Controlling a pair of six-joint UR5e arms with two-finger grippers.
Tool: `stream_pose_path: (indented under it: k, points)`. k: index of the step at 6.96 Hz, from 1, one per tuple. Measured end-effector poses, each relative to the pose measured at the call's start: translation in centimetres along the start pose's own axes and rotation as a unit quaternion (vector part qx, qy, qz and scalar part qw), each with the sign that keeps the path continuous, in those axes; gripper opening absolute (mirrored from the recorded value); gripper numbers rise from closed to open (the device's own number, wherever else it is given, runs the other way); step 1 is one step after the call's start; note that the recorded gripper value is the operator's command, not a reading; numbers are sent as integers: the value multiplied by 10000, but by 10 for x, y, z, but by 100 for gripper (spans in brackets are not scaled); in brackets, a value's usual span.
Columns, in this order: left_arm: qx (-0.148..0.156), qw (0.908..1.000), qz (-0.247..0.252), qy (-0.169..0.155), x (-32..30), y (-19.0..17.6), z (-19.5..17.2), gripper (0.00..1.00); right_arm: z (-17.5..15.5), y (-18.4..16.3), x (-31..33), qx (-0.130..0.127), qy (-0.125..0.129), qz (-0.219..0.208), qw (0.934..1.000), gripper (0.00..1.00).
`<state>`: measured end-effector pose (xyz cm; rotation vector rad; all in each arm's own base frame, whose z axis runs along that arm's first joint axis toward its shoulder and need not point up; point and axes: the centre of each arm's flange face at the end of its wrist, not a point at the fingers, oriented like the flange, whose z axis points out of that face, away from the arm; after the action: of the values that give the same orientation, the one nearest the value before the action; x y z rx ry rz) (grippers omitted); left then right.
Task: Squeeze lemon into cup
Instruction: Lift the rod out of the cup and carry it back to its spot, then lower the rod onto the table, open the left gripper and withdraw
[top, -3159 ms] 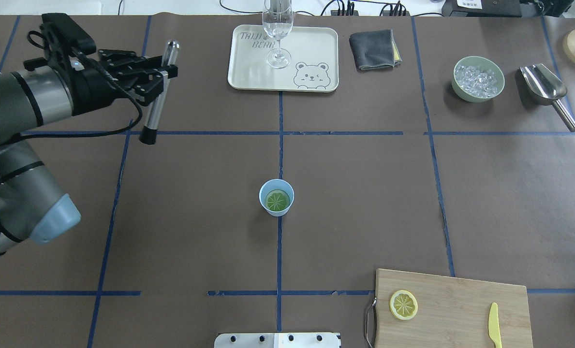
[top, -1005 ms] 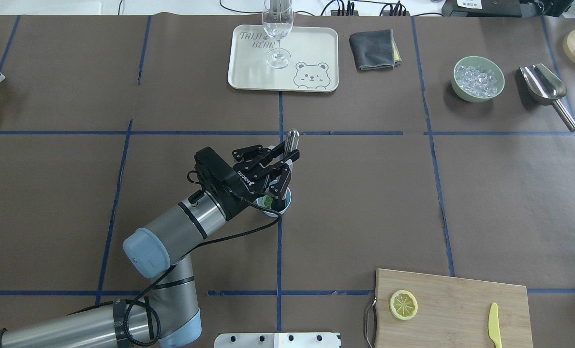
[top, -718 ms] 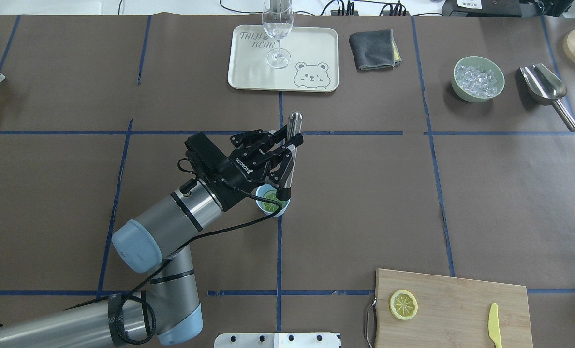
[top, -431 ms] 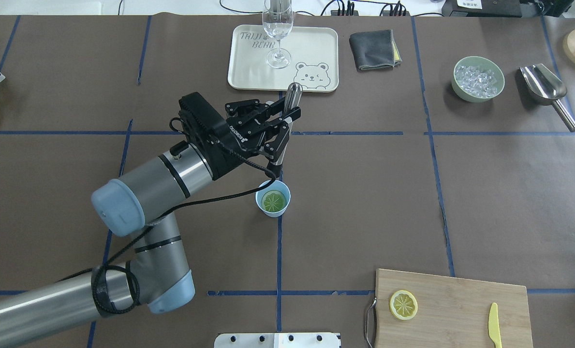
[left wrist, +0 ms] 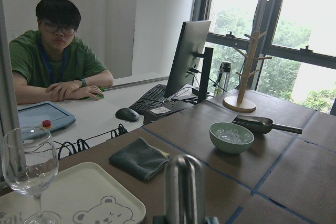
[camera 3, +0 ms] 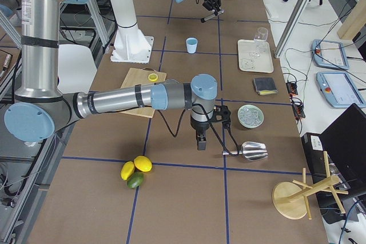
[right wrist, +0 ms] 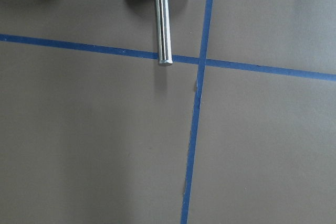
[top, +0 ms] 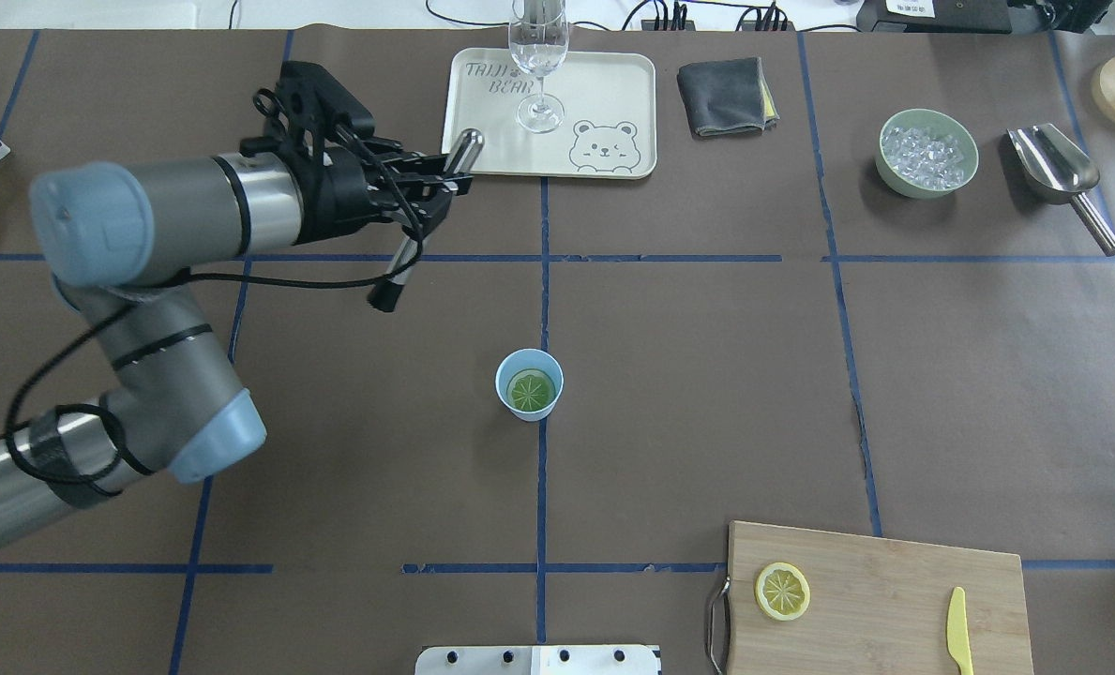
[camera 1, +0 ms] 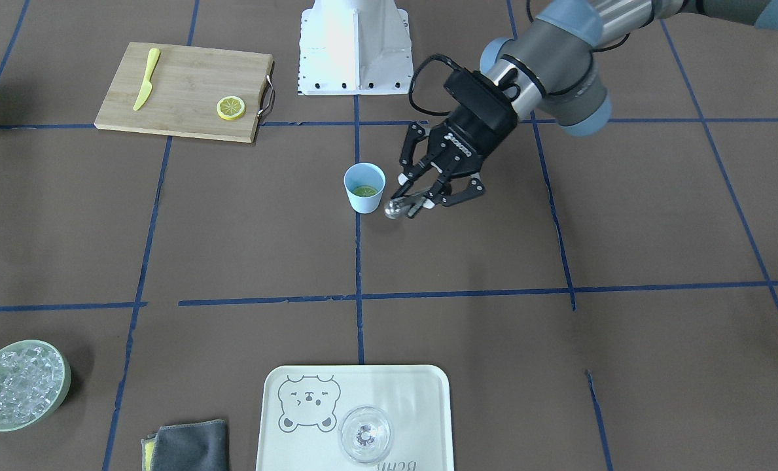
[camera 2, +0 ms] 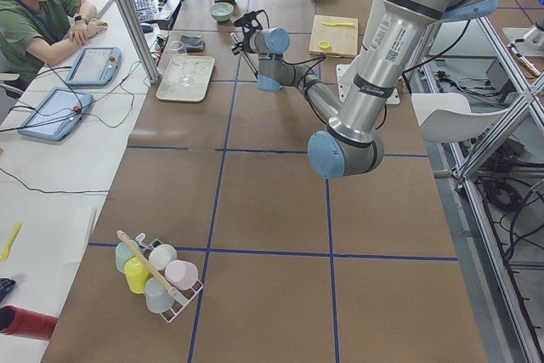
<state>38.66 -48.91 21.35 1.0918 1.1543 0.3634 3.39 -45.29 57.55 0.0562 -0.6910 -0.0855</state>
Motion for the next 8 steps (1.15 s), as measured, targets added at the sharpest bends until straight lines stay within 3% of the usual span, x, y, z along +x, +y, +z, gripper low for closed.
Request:
stream_pose_path:
  k: [1,2,3,5,8]
  points:
    - [-833,9960,-247,-197,-33,8,-22,0,1,1,1,-14,-1,11,10000,100]
    - [-1535,9852,-592,-483,-67,47,-46,0,2,2,2,-25,-1,20,10000,100]
    - [-2036,9699,-1056,-818,-98,98,-69,0,3,2,2,-26,-3,21,10000,100]
    - [-2408,9355,-2113,-1492,-136,162,-91,0,2,2,2,-23,-5,17,10000,100]
    - [-2542,9088,-2431,-2243,-178,212,-88,0,-1,-1,0,11,-5,0,10000,100]
